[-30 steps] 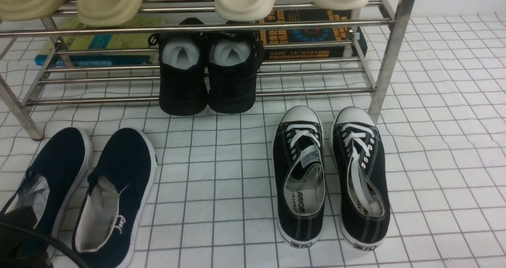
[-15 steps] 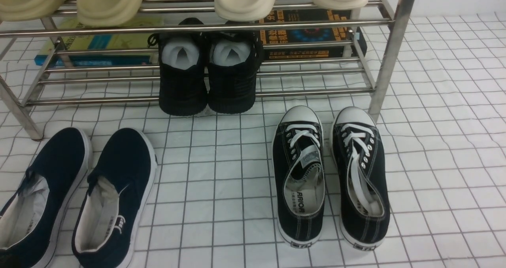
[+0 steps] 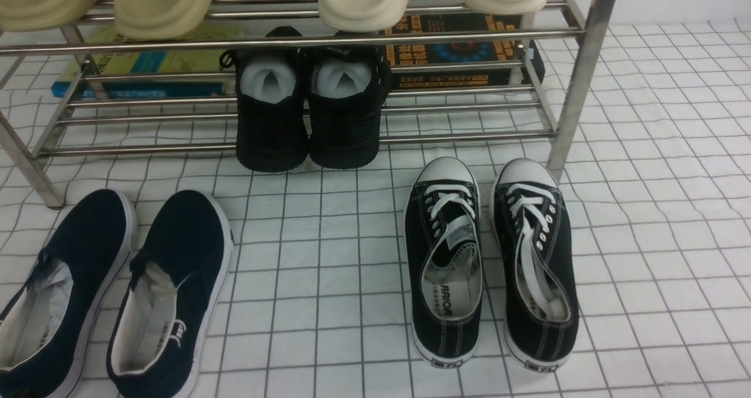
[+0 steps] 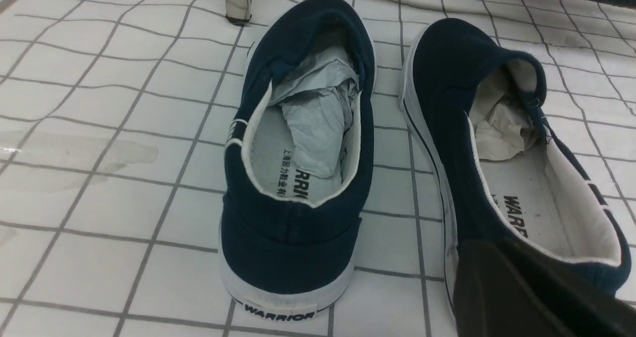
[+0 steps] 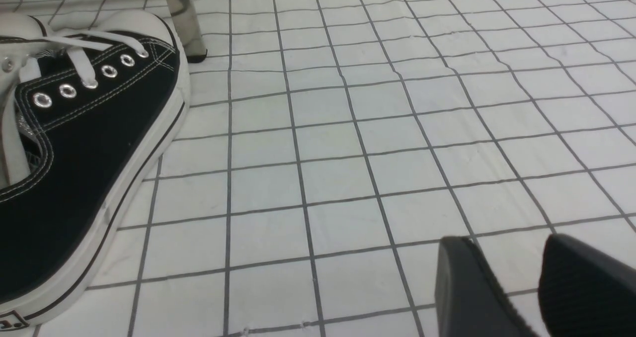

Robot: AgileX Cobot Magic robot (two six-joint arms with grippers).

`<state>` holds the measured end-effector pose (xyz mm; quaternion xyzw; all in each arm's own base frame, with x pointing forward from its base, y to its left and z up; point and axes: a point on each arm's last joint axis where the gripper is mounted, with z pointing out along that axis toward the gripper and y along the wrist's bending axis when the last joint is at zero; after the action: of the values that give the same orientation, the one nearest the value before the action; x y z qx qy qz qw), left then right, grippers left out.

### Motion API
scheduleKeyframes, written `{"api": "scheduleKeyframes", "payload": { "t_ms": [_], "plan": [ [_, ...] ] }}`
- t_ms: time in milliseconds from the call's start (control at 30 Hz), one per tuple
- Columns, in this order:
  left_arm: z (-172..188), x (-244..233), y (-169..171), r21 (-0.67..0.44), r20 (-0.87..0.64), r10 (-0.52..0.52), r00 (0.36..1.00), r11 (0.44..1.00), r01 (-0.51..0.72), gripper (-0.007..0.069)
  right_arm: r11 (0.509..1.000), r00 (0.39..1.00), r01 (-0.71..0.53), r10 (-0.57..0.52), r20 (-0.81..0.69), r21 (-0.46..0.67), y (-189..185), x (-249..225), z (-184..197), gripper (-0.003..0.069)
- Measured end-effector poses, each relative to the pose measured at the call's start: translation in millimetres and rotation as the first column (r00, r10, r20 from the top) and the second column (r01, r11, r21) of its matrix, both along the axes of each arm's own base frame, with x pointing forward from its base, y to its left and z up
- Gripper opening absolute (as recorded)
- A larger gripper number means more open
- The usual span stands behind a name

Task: Take the shoes off the shelf with your hand from the white checkered tablecloth.

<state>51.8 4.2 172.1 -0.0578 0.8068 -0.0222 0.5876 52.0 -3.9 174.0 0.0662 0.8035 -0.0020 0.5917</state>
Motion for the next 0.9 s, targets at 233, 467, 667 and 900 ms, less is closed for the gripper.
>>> {"api": "scheduleKeyframes", "payload": {
  "t_ms": [233,467,667,900],
  "plan": [
    [0.0,0.0,0.1,0.003,0.001,0.000,1.000,1.000,0.000,0.0055,1.000,1.000,0.000,0.000,0.000,0.000,0.0,0.0,0.0,0.0241],
    [0.1,0.1,1.8,0.052,0.002,0.004,1.000,0.999,-0.004,0.0061,1.000,1.000,0.000,0.000,0.000,0.000,0.0,0.0,0.0,0.0241],
    [0.2,0.2,3.1,0.090,0.004,0.006,1.000,0.996,-0.006,0.0067,1.000,1.000,0.000,0.000,0.000,0.000,0.0,0.0,0.0,0.0241],
    [0.3,0.2,3.4,0.101,0.004,0.007,1.000,0.995,-0.007,0.0068,1.000,1.000,0.000,0.000,0.000,0.000,0.0,0.0,0.0,0.0241]
  ]
}}
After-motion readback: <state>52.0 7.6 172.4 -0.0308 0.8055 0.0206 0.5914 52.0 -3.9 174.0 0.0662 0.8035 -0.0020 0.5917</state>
